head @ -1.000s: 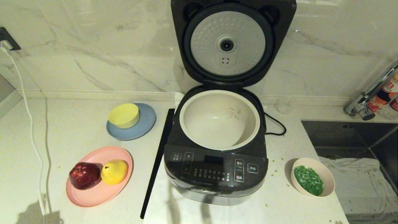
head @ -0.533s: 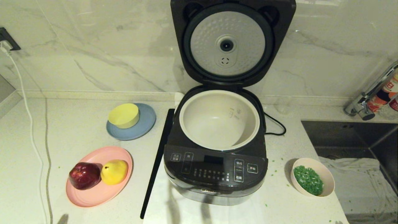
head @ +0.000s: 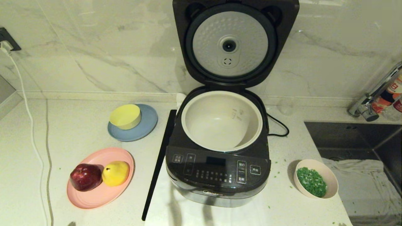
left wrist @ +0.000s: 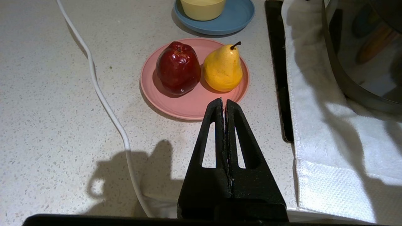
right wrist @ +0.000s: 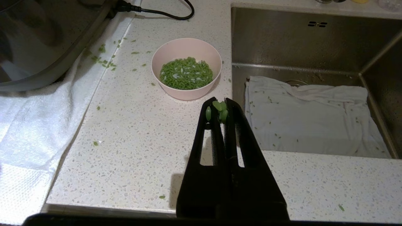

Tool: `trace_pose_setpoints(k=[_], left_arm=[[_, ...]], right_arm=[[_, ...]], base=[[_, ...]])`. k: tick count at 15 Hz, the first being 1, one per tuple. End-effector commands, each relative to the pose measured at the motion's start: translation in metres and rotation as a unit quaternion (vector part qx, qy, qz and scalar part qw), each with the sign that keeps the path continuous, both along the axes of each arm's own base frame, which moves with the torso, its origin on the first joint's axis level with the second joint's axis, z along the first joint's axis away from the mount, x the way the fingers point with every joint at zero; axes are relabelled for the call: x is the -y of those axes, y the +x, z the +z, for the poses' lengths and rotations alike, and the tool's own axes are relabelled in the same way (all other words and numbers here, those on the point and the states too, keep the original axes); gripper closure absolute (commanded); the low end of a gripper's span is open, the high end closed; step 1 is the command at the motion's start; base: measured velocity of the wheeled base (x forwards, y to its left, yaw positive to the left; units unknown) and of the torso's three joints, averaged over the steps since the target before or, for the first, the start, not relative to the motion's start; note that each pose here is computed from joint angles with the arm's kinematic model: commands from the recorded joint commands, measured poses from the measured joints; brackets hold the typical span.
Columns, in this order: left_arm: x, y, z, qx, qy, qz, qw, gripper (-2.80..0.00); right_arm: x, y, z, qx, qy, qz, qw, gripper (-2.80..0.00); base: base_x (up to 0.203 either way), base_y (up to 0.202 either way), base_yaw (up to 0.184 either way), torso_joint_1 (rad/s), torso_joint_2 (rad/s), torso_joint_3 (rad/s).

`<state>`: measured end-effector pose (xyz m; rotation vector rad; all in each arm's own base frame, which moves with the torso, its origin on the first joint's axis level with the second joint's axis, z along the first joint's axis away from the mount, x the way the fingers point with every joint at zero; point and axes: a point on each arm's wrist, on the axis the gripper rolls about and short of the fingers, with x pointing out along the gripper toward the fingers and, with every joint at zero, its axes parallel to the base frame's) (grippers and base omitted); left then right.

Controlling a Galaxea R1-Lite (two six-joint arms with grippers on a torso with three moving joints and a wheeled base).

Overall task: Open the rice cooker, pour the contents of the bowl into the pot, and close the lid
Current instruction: Turn on the tap

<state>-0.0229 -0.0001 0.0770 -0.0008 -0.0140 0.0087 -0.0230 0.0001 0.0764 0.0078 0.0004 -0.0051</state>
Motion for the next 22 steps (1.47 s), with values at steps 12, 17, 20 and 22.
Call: trace_pose_setpoints(k=[12,17,20,22], left_arm=[[0.000,0.001,-0.003,-0.005,0.000,0.001,1.0000,0.00],[0.000,0.001,-0.003,-0.005,-0.001,0.000,1.0000,0.00],[0.000,0.001,-0.003,-0.005,0.000,0.000,1.0000,0.00],[0.000,0.001,-0.003,-0.005,0.000,0.001,1.0000,0.00]], right_arm=[[0.000,0.000,0.000,0.001,0.000,-0.001,1.000,0.00],[0.000,0.000,0.000,0.002,0.000,-0.003,1.000,0.00],[0.000,-0.001,0.000,-0.011,-0.011,-0.004,1.000,0.00],[0.000,-0.005,0.011,-0.006,-0.016,-0.002,1.000,0.00]], base=[[0.000,0.000,0.000,0.000,0.00,0.000],[0.000,0.000,0.000,0.000,0.00,0.000],[0.000,0.000,0.000,0.000,0.00,0.000],[0.000,0.000,0.000,0.000,0.00,0.000]])
